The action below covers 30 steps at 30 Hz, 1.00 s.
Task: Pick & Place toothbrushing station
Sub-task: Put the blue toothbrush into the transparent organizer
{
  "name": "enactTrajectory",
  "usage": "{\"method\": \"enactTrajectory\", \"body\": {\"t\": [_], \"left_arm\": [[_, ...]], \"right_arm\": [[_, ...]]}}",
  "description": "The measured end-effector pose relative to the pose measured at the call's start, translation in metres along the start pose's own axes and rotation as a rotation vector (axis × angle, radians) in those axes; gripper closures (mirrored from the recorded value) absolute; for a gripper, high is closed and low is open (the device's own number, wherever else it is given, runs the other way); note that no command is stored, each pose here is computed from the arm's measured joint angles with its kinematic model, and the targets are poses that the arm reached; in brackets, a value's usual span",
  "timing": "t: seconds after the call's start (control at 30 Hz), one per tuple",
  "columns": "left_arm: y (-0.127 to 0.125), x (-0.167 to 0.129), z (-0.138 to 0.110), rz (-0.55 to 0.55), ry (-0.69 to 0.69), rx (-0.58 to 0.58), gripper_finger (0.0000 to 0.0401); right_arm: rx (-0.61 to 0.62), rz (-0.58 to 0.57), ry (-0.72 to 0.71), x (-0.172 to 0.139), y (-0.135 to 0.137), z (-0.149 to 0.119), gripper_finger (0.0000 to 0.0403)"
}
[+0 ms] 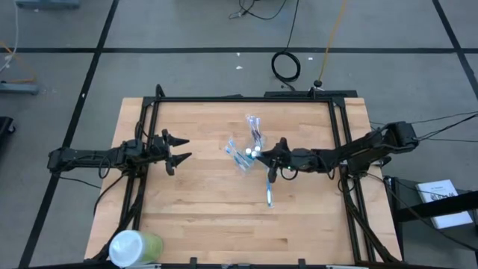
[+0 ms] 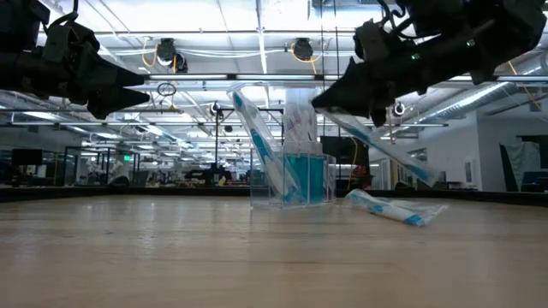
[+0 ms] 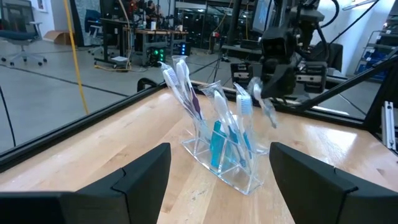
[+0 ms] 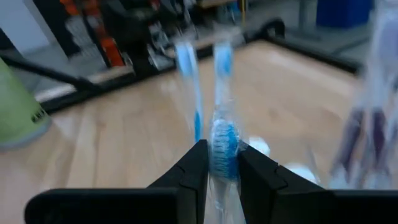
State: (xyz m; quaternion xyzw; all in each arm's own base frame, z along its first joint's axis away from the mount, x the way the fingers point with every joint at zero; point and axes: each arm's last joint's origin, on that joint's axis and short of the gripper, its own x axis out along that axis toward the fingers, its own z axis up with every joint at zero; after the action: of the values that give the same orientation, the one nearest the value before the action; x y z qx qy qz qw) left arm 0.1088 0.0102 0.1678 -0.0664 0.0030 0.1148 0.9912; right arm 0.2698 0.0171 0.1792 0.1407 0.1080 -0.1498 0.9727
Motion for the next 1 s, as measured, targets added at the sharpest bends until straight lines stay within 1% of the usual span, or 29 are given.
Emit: {"method": "enactTrajectory", "body": {"t": [0.23,0.43,0.53,0.67,0.77,0.87,1.0], "left_arm": [[0.0,0.0,0.0,0.0,0.0,0.0,0.0118],[0.0,0.0,0.0,0.0,0.0,0.0,0.0118],[0.0,0.0,0.0,0.0,0.0,0.0,0.0118],[0.0,0.0,0.0,0.0,0.0,0.0,0.0118],[0.0,0.0,0.0,0.0,0.0,0.0,0.0118],[0.0,0.0,0.0,0.0,0.0,0.0,0.0118],[0.0,0.0,0.0,0.0,0.001,0.0,0.0118]], "right_arm": [[-0.034,0.064,-0.195,0.012,0.006,0.004,0.0344],[-0.05,0.166,-0.389,0.011,0.009,0.018,0.0344],[-0.059,0.17,-0.459,0.01,0.009,0.024,0.0344],[-0.062,0.162,-0.502,0.015,0.01,0.032,0.0344],[-0.063,0.154,-0.517,0.026,0.013,0.041,0.0344],[-0.101,0.142,-0.519,0.036,0.018,0.044,0.0344],[-0.137,0.13,-0.559,0.048,0.023,0.055,0.0344]]}}
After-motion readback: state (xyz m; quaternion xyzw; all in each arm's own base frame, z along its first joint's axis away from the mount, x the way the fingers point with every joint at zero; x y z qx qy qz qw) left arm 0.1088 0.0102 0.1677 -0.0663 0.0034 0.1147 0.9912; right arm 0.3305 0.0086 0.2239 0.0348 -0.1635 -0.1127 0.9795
